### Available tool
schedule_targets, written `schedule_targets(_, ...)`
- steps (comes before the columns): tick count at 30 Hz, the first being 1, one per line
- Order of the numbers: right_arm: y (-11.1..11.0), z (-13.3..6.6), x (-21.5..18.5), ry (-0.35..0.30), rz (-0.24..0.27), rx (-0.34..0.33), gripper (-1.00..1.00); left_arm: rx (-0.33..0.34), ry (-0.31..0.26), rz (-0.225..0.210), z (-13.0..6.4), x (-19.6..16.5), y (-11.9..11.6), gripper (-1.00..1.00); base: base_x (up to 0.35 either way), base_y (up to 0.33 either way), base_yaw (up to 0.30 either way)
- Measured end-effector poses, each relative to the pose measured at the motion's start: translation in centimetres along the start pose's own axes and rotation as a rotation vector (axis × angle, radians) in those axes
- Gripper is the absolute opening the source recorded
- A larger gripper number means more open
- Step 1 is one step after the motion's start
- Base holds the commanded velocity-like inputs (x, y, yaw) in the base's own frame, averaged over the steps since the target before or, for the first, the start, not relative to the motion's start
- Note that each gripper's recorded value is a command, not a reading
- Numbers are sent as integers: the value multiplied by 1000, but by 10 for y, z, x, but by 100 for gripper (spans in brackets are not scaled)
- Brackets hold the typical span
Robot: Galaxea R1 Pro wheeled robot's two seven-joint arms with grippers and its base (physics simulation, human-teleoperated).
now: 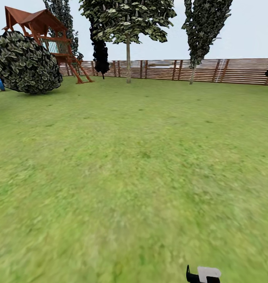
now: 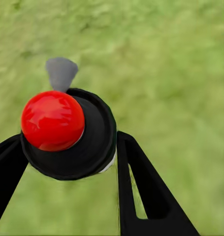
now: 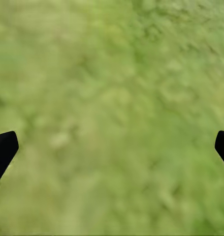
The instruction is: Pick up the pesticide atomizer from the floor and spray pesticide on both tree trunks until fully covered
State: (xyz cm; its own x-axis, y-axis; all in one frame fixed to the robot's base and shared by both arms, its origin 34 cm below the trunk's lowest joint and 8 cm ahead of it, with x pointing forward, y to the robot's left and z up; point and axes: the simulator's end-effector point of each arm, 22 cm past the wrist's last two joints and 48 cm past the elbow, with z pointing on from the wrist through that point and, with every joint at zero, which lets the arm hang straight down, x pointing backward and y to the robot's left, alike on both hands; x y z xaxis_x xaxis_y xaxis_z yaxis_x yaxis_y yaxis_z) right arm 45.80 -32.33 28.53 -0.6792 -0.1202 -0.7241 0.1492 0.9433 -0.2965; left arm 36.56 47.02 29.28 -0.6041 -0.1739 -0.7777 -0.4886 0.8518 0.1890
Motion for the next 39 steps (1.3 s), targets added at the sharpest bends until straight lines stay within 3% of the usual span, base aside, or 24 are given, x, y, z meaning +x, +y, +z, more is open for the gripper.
schedule_targets(39, 0, 0, 0, 0, 0, 0, 100, 0, 1, 0, 0, 0, 0, -100, 337, 24, 0)
